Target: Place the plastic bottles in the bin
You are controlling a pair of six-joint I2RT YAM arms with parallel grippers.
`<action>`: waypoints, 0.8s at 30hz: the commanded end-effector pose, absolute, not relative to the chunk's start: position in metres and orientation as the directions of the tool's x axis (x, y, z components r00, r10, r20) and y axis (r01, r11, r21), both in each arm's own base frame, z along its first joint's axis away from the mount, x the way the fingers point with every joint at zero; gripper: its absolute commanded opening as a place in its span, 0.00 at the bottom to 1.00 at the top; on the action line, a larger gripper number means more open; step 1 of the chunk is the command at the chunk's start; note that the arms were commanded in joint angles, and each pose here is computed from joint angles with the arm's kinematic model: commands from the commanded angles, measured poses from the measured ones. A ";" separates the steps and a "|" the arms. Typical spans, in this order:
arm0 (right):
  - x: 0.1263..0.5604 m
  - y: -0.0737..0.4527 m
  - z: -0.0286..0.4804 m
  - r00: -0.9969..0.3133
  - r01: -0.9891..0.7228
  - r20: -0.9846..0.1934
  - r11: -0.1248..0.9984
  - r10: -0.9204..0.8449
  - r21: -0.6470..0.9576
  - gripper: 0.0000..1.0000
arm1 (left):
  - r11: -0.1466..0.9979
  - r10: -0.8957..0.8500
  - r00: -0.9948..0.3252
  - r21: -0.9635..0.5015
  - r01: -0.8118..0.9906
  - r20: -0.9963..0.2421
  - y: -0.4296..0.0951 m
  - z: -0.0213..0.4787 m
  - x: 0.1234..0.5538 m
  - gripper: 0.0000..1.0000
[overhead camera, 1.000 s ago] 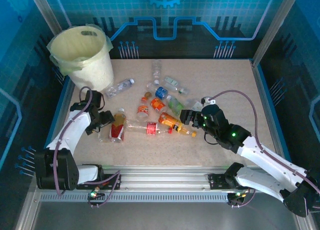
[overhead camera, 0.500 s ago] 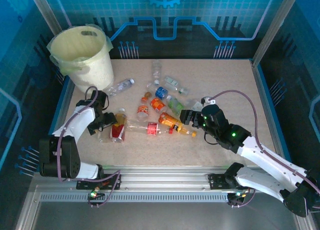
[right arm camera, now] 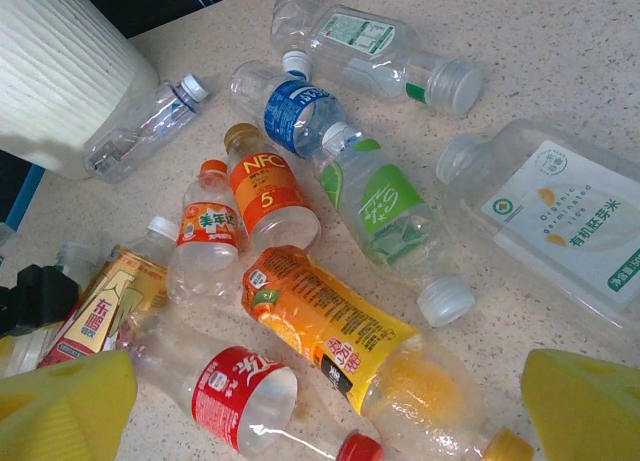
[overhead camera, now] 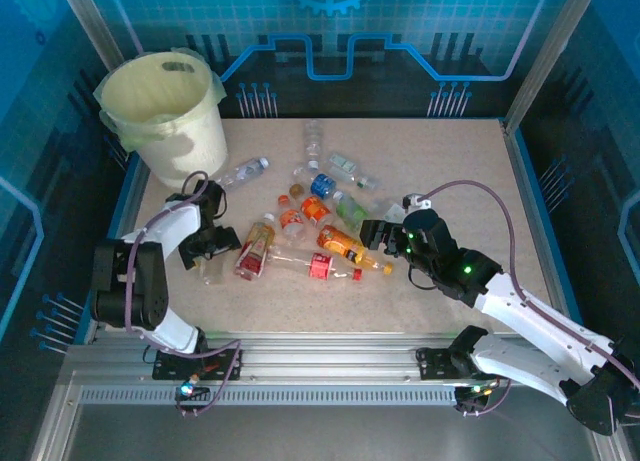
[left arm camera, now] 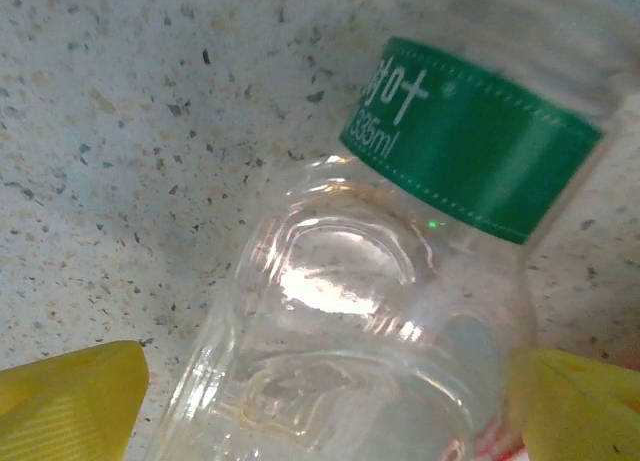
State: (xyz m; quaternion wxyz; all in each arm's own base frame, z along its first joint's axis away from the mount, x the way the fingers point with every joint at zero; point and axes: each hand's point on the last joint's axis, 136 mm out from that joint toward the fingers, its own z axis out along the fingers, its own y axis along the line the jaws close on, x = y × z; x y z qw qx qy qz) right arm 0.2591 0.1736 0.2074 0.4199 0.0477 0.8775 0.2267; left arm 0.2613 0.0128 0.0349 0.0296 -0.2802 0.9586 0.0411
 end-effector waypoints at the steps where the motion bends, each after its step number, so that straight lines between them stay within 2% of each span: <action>1: 0.261 0.167 0.205 -0.639 -0.085 -0.716 0.899 0.281 0.429 1.00 | 0.836 -0.541 -0.840 0.084 -0.542 -0.041 0.014 0.030 0.250 0.91; 4: 0.261 0.167 0.204 -0.640 -0.086 -0.716 0.900 0.279 0.427 1.00 | 0.836 -0.543 -0.839 0.075 -0.544 -0.039 0.013 0.027 0.252 0.83; 9: 0.260 0.168 0.203 -0.642 -0.092 -0.716 0.900 0.273 0.426 1.00 | 0.832 -0.551 -0.834 0.076 -0.549 0.001 0.010 0.012 0.246 0.79; 13: 0.258 0.179 0.197 -0.650 -0.179 -0.732 0.895 0.204 0.408 1.00 | 0.825 -0.556 -0.830 0.091 -0.557 -0.044 0.016 0.018 0.247 0.73; 18: 0.244 0.217 0.182 -0.668 -0.433 -0.743 0.833 -0.040 0.345 1.00 | 0.802 -0.584 -0.799 0.055 -0.595 -0.144 0.028 0.038 0.253 0.66; 24: 0.234 0.250 0.165 -0.659 -0.563 -0.721 0.777 -0.214 0.283 1.00 | 0.793 -0.593 -0.764 -0.021 -0.609 -0.255 0.031 0.063 0.260 0.60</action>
